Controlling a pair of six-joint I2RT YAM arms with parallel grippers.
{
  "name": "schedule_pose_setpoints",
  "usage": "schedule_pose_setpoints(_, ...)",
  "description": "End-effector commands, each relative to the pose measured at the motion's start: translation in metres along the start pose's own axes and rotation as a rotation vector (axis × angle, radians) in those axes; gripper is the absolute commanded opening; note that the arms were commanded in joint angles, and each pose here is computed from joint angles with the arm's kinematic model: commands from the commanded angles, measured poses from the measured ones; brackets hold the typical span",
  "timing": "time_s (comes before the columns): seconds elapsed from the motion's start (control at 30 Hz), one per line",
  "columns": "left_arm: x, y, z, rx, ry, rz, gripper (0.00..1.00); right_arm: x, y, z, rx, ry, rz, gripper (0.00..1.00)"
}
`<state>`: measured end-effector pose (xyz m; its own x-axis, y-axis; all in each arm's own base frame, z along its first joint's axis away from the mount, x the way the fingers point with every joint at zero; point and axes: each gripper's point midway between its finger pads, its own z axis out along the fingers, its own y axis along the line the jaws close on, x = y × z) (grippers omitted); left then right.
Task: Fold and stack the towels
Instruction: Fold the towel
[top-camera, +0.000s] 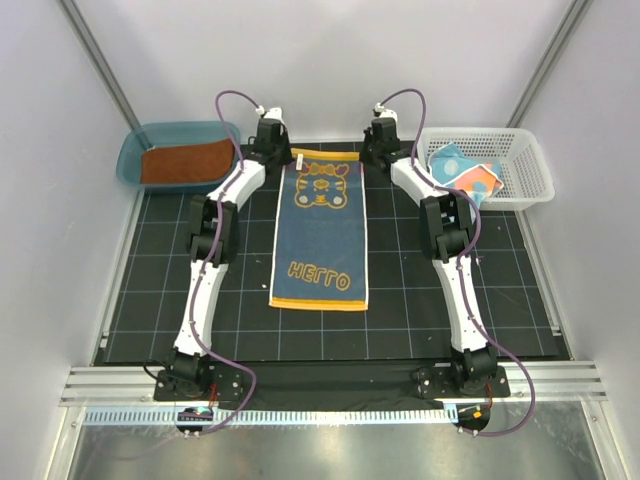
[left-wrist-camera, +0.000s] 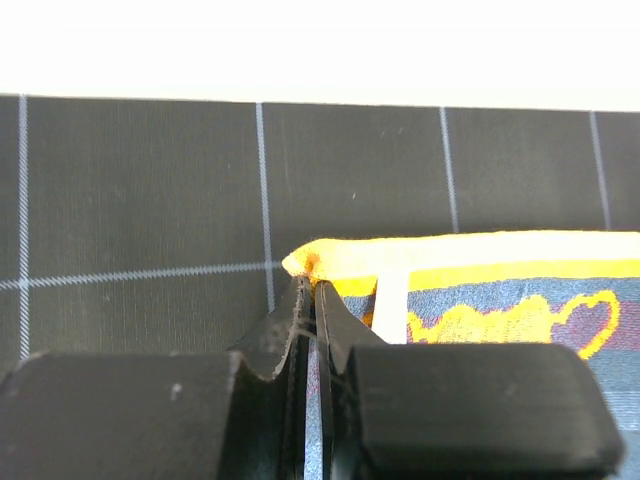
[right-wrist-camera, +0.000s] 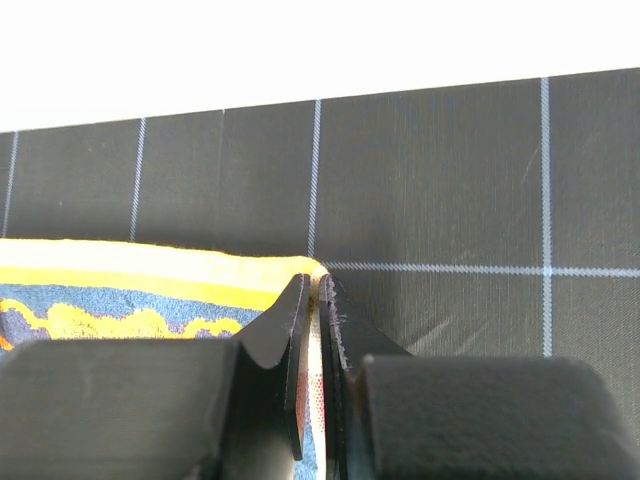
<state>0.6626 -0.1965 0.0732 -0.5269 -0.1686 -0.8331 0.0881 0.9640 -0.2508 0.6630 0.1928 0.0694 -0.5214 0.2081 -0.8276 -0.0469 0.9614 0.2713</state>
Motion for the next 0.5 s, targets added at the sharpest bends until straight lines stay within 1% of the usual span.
schedule_pose_setpoints(0.0,-0.087,-0.016,-0.027,0.032,-0.204,0.011,0.06,-0.092,0.025,-0.034,-0.062,-0.201,-0.008,0.04)
schedule_pose_setpoints(0.23,-0.105,-0.012,-0.036,0.032,-0.239,0.007,0.0,-0.109,0.032,-0.046,-0.085,-0.239,-0.02,0.04)
schedule_pose_setpoints(0.27,-0.106,-0.013,-0.039,0.037,-0.236,0.009,0.0,-0.112,0.033,-0.05,-0.089,-0.246,-0.021,0.03)
schedule_pose_setpoints(0.3,-0.105,-0.013,-0.041,0.037,-0.233,0.008,0.0,-0.106,0.031,-0.05,-0.084,-0.233,-0.024,0.03)
schedule_pose_setpoints(0.37,-0.107,-0.015,-0.046,0.043,-0.236,0.007,0.0,-0.116,0.036,-0.062,-0.105,-0.255,-0.022,0.02)
schedule_pose_setpoints(0.4,-0.11,-0.015,-0.052,0.045,-0.241,0.002,0.0,-0.109,0.036,-0.062,-0.107,-0.243,-0.024,0.02)
schedule_pose_setpoints(0.47,-0.11,-0.017,-0.059,0.052,-0.241,-0.006,0.0,-0.109,0.037,-0.069,-0.113,-0.242,-0.025,0.02)
